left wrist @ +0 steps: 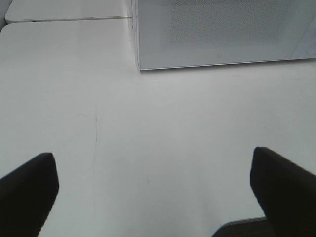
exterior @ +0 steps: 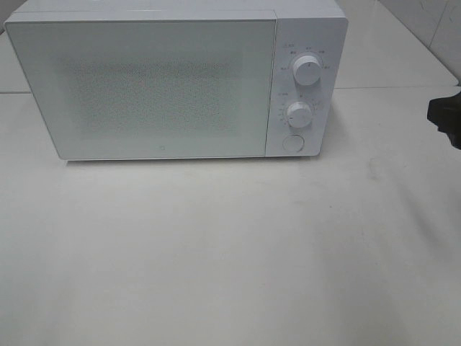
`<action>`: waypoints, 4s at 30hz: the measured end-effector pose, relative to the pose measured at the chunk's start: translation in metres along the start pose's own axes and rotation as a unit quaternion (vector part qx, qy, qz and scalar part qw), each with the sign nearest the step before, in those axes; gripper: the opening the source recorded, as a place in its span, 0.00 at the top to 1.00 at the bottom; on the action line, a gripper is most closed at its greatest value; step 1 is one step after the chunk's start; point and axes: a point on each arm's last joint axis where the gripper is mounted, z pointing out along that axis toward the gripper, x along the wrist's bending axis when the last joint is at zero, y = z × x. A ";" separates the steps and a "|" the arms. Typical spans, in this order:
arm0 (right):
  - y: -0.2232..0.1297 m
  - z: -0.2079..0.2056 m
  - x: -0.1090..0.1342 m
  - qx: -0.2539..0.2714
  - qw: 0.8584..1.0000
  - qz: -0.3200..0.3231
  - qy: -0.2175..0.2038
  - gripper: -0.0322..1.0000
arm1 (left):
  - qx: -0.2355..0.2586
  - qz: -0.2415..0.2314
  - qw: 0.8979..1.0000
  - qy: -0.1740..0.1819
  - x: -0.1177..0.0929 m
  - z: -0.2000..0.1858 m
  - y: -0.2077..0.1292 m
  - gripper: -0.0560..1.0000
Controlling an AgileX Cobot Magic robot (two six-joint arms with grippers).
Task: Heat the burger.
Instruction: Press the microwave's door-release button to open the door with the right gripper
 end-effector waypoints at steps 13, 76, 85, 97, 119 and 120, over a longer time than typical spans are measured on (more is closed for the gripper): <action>-0.014 0.054 -0.002 -0.039 0.998 -0.043 0.002 0.26 | 0.000 0.000 1.000 0.000 0.000 0.000 0.000 0.02; -0.098 0.080 0.096 -0.055 0.985 0.163 -0.002 0.41 | 0.000 0.000 1.000 0.000 0.000 0.000 0.000 0.02; -0.098 0.080 0.096 -0.054 0.907 0.418 0.011 0.71 | 0.000 0.000 1.000 0.000 0.000 0.000 0.000 0.02; -0.098 0.080 0.096 -0.049 0.805 0.591 0.024 0.92 | 0.000 0.000 1.000 0.000 0.000 0.000 0.000 0.02; -0.113 0.110 0.115 -0.027 0.765 0.643 0.011 0.95 | 0.000 0.000 1.000 0.000 0.000 0.000 0.000 0.02; -0.113 0.115 0.117 -0.025 0.761 0.648 0.010 0.95 | 0.000 0.000 1.000 0.000 0.000 0.000 0.000 0.02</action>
